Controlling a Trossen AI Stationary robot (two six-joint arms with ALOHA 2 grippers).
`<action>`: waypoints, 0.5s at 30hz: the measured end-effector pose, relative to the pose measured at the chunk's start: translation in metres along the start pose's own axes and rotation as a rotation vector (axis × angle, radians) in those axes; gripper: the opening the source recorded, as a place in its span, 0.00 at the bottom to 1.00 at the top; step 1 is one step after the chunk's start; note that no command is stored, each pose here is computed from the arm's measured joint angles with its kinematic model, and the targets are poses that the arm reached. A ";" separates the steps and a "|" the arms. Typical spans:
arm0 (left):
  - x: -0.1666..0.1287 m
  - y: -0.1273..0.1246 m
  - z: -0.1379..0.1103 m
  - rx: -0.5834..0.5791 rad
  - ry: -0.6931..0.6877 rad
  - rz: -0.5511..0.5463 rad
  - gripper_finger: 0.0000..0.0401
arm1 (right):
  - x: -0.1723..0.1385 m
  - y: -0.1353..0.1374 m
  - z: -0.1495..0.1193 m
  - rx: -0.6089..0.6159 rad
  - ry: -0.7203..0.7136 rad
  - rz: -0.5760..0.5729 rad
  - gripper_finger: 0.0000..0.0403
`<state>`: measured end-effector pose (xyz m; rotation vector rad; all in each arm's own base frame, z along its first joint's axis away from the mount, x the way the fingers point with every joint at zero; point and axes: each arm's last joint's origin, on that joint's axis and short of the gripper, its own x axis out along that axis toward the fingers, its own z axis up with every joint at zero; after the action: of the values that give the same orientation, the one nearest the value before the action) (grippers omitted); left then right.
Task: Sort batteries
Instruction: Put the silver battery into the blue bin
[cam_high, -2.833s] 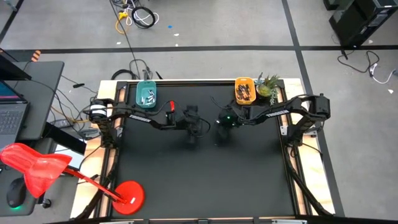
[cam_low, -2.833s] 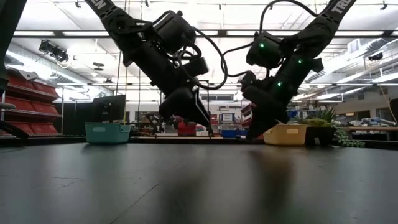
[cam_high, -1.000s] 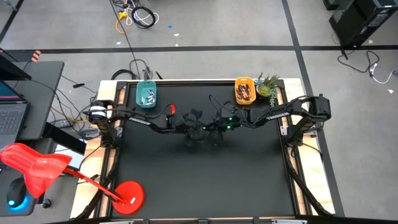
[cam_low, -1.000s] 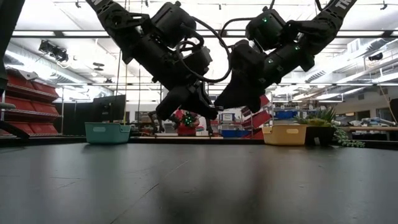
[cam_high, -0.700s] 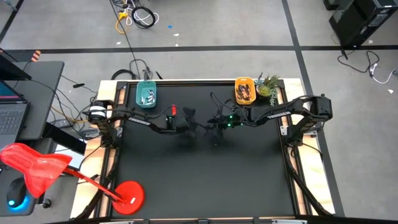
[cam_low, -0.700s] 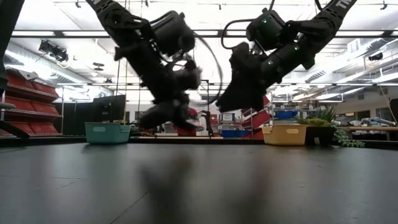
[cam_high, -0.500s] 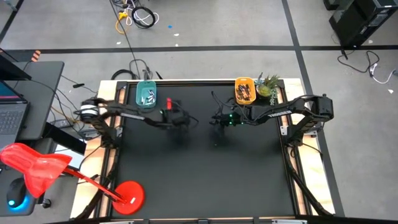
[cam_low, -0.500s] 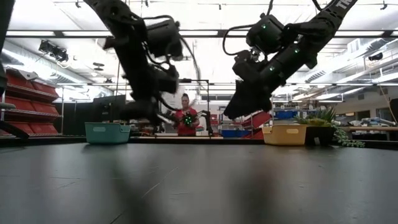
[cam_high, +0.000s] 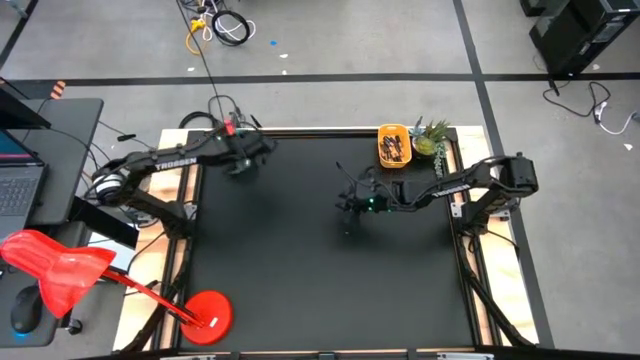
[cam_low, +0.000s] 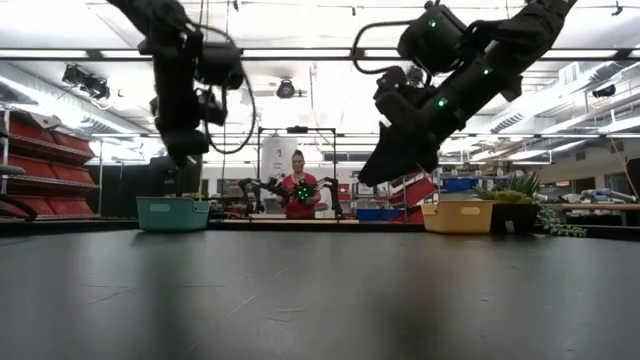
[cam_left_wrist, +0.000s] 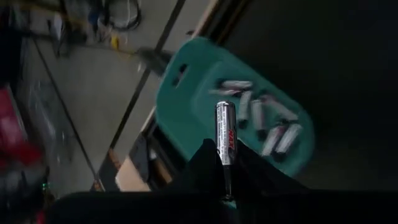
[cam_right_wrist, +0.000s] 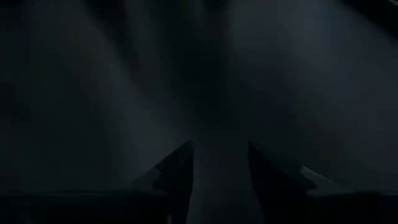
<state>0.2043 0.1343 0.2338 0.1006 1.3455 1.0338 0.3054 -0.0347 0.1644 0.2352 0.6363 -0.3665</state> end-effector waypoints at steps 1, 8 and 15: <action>0.005 0.004 -0.001 -0.019 0.017 0.009 0.07 | -0.001 0.004 -0.001 -0.008 -0.001 0.002 0.40; 0.053 0.011 -0.022 -0.082 0.082 -0.010 0.10 | -0.006 0.026 -0.008 -0.048 -0.013 0.003 0.40; 0.065 0.008 -0.033 -0.076 0.107 -0.012 0.34 | -0.008 0.032 -0.010 -0.059 -0.016 0.007 0.39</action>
<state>0.1641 0.1656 0.1810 -0.0197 1.4003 1.0918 0.3069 -0.0006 0.1648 0.1775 0.6298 -0.3421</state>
